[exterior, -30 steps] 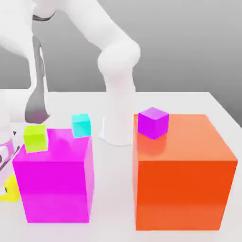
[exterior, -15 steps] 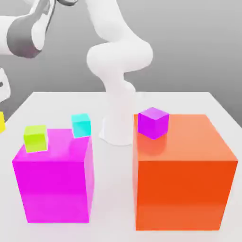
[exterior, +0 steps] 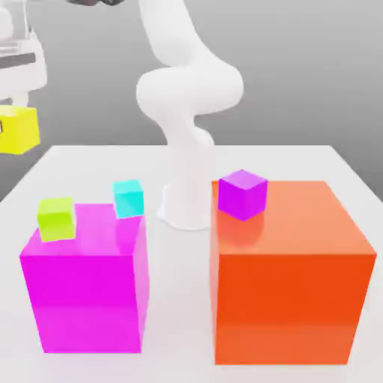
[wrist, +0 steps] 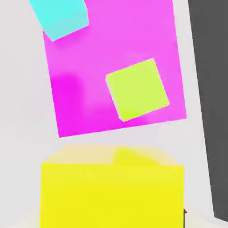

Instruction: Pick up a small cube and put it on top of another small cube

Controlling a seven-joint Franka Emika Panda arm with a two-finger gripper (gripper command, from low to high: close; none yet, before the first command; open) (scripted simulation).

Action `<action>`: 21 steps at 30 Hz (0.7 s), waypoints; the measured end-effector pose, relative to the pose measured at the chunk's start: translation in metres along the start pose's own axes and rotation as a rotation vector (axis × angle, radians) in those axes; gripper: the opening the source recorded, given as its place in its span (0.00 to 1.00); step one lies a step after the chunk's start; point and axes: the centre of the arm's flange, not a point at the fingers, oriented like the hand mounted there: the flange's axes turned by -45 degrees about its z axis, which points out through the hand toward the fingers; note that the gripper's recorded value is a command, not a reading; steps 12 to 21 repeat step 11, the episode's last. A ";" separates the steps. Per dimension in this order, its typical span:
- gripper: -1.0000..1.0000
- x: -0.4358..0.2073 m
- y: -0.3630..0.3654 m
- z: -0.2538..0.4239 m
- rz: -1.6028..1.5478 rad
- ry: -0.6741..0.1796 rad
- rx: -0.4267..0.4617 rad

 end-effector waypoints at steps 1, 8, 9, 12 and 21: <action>0.00 0.010 0.006 0.002 -0.002 0.007 0.009; 1.00 0.036 0.019 0.073 -0.007 0.028 0.037; 1.00 0.036 0.019 0.073 -0.007 0.028 0.037; 1.00 0.036 0.019 0.073 -0.007 0.028 0.037; 1.00 0.036 0.019 0.073 -0.007 0.028 0.037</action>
